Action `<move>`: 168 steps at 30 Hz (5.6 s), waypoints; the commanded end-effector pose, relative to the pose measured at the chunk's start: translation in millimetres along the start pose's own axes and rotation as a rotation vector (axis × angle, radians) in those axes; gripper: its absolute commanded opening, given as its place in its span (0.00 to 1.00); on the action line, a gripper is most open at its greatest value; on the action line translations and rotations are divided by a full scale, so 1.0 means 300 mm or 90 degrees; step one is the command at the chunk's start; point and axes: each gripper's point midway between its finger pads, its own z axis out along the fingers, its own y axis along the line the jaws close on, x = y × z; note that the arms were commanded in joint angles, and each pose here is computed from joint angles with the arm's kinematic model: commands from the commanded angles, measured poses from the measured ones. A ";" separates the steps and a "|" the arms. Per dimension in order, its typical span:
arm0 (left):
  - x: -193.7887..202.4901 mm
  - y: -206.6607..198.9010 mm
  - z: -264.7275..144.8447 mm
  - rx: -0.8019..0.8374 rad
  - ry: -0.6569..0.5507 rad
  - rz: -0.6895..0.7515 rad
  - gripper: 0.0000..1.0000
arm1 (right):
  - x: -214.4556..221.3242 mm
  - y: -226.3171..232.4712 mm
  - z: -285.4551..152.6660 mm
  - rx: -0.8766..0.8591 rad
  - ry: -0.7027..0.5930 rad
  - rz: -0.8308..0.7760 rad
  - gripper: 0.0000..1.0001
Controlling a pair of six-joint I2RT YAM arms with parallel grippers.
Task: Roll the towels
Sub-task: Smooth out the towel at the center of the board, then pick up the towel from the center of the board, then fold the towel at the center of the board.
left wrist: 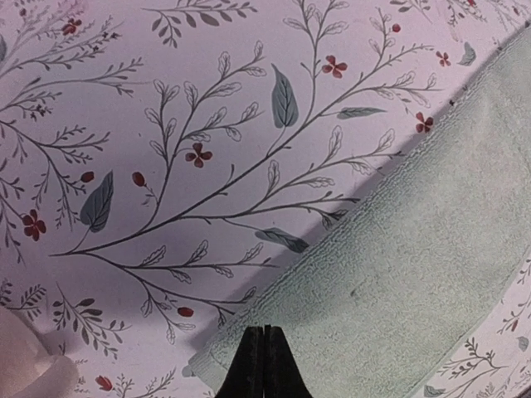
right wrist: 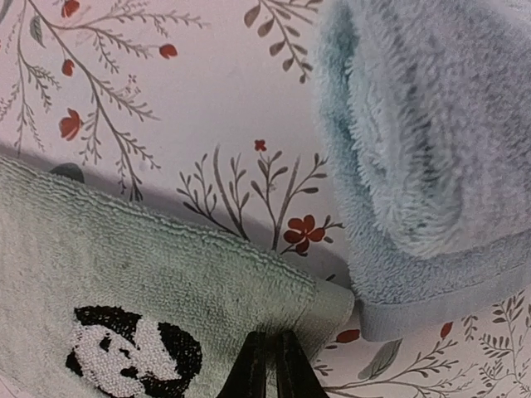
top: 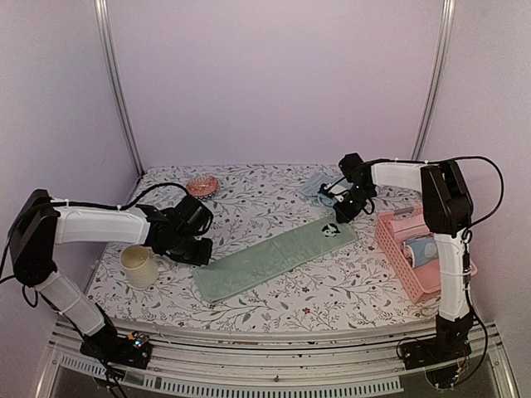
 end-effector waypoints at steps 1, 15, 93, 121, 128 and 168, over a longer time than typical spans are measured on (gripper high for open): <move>0.032 0.014 0.048 -0.015 0.002 -0.009 0.00 | 0.071 -0.020 0.082 0.019 0.042 0.023 0.09; 0.054 -0.133 -0.031 0.069 -0.026 0.085 0.00 | 0.050 -0.037 -0.174 -0.012 -0.031 0.051 0.28; 0.119 -0.071 0.042 -0.025 0.003 0.143 0.43 | 0.024 -0.193 -0.277 0.010 0.012 0.084 0.03; 0.127 -0.008 0.011 -0.068 -0.005 0.123 0.45 | -0.079 0.447 -0.278 -0.423 -0.018 0.017 0.03; 0.142 -0.016 0.013 -0.049 -0.004 0.104 0.45 | -0.103 0.603 -0.254 -0.496 -0.007 -0.001 0.03; 0.231 -0.137 0.080 0.141 -0.009 -0.026 0.33 | -0.259 1.085 -0.172 -0.604 -0.001 -0.031 0.02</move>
